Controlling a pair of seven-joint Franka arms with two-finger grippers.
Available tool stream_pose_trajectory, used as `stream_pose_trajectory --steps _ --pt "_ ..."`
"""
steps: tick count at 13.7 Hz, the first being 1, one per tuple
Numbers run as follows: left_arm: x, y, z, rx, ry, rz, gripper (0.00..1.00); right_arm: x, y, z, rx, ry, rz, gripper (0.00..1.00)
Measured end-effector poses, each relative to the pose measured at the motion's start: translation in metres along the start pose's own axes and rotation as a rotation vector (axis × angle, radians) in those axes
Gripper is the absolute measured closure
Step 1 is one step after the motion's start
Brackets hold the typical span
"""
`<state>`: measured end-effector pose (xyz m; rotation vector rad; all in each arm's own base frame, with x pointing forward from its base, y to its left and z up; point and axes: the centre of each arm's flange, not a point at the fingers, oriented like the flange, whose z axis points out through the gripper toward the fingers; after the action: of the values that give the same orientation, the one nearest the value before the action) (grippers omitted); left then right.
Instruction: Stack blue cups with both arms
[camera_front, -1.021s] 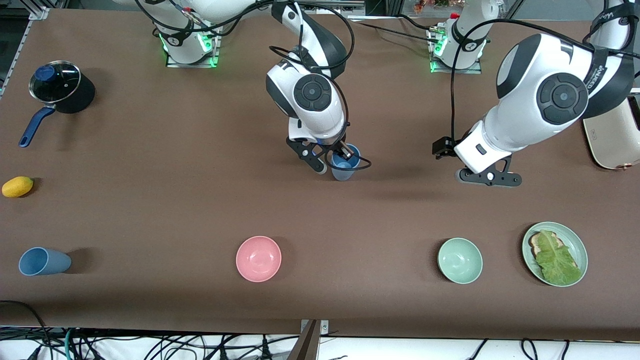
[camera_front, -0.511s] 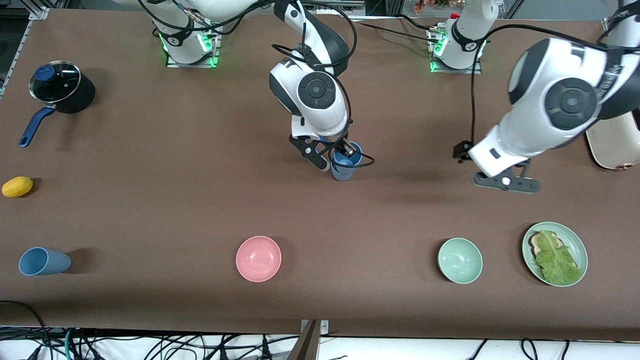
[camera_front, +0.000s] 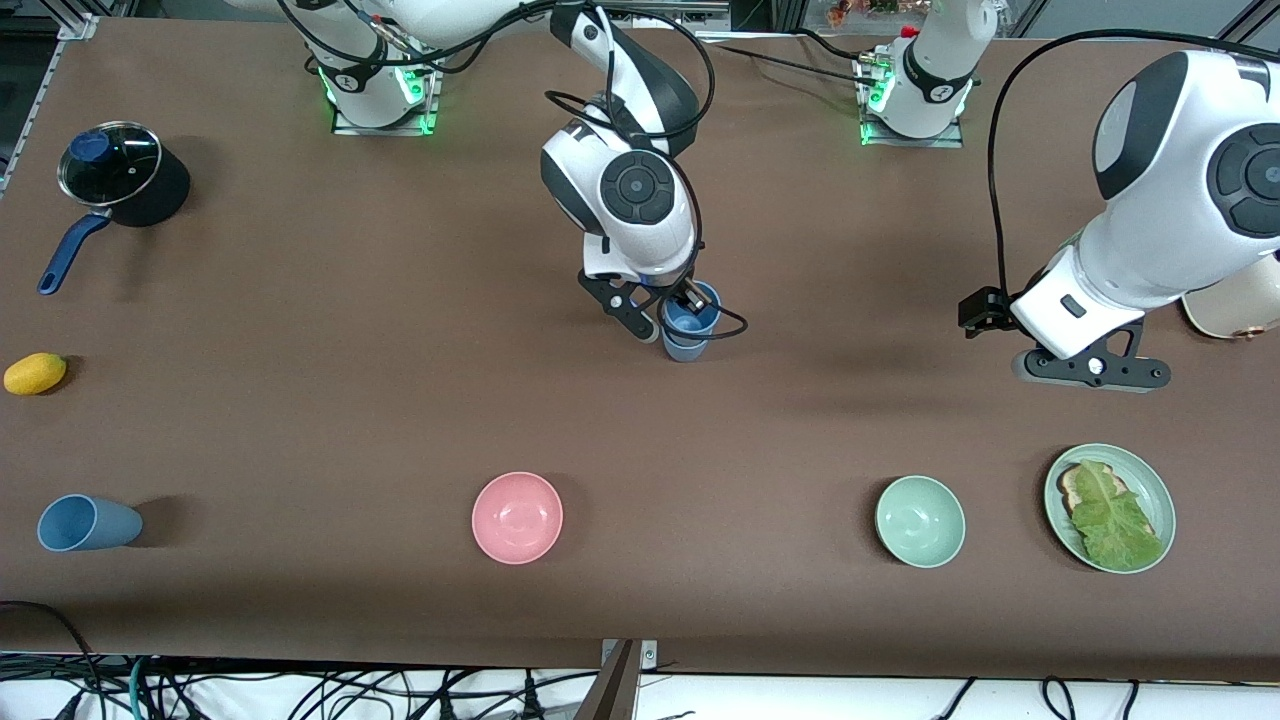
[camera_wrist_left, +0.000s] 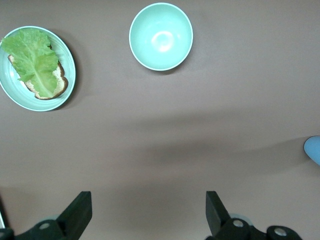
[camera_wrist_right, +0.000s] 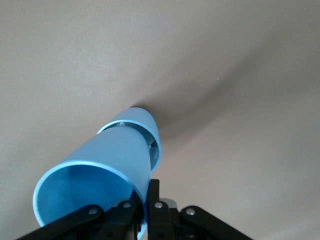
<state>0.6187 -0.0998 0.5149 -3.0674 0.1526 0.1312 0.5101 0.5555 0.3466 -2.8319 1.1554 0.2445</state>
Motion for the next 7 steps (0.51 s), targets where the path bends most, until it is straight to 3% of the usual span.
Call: stream_pose_trajectory --steps 3,7 --pt "0.002 -0.004 -0.013 -0.003 0.027 -0.008 0.00 -0.001 0.000 0.002 -0.004 0.000 -0.001 0.94" --pt "0.000 -0.016 -0.041 -0.006 0.070 -0.013 0.00 -0.001 0.001 0.003 -0.006 0.000 0.003 0.59"
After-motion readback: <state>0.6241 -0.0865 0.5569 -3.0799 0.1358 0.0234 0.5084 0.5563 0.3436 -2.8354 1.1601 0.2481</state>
